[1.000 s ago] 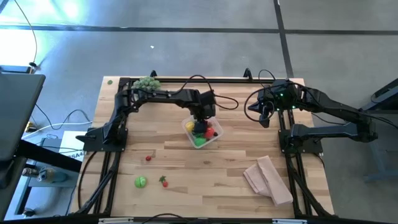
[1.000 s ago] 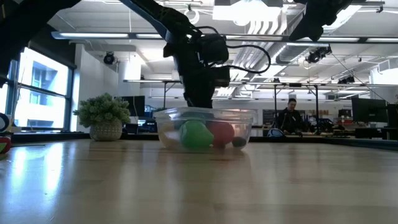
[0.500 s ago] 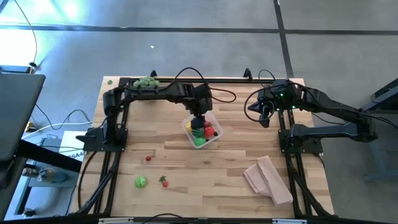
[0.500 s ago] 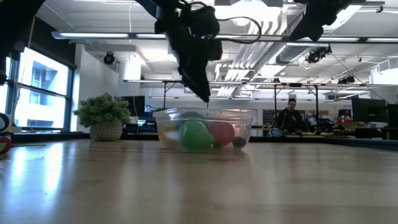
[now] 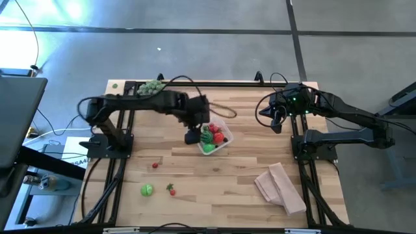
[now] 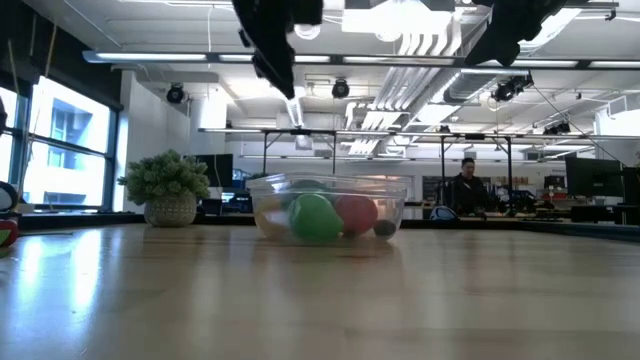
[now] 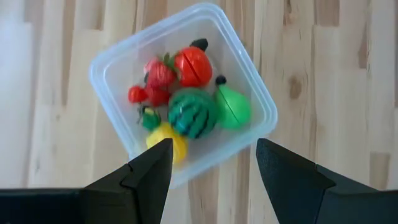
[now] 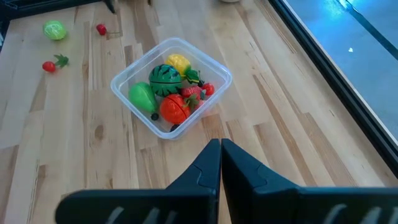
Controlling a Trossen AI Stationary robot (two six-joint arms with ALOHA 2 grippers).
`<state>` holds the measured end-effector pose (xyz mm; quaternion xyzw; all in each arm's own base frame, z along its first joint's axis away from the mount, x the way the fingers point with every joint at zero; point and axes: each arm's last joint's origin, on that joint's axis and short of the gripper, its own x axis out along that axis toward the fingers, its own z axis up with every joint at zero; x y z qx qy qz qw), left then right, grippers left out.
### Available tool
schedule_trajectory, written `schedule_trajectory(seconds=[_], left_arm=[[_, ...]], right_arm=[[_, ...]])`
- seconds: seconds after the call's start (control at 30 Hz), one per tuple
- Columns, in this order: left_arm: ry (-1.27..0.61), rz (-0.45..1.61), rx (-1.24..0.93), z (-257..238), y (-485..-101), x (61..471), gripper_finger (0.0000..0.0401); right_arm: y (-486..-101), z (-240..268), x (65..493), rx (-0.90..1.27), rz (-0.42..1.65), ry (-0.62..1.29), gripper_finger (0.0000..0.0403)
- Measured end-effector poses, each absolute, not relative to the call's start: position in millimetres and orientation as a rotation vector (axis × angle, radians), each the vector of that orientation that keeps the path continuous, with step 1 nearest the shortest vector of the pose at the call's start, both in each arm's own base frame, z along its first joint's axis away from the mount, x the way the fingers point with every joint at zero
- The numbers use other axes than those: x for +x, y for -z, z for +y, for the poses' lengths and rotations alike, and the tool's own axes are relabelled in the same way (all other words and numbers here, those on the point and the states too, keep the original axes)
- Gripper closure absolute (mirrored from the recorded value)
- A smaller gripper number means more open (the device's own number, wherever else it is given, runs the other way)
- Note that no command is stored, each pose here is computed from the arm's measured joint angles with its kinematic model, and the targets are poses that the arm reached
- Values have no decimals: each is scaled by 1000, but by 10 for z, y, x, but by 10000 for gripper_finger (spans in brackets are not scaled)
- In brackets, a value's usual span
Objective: Pick and placing Produce into tupperware
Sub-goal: Put the red cherry into the transparent bin
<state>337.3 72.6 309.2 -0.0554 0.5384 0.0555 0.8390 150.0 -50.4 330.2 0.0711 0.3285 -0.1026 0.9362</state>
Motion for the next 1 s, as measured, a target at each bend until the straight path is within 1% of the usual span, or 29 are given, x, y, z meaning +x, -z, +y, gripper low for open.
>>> schedule_trajectory(seconds=[0.17, 0.37, 0.43, 0.57, 0.7, 0.83, 1.0], left_arm=[[-204, 1166, -53, 351, -3155, 3247, 181], [-306, 1127, -23, 14, -2974, 2978, 181], [-338, 1073, -34, -70, -2876, 2849, 181], [-395, 899, -76, -213, -2672, 2528, 181], [-424, 746, -161, -341, -2485, 2183, 181], [-432, 662, -204, -444, -2337, 1925, 181], [-416, 586, -172, -538, -2325, 1760, 181]], right_arm=[[-3302, -504, 1500, 145, 671, 210, 399], [-3302, -504, 1500, 145, 671, 210, 399], [-3301, -504, 1501, 145, 672, 210, 399], [-3301, -504, 1501, 145, 672, 210, 399], [-3302, -504, 1501, 145, 671, 210, 399], [-3301, -504, 1501, 145, 672, 210, 399], [-3301, -504, 1501, 145, 672, 210, 399]])
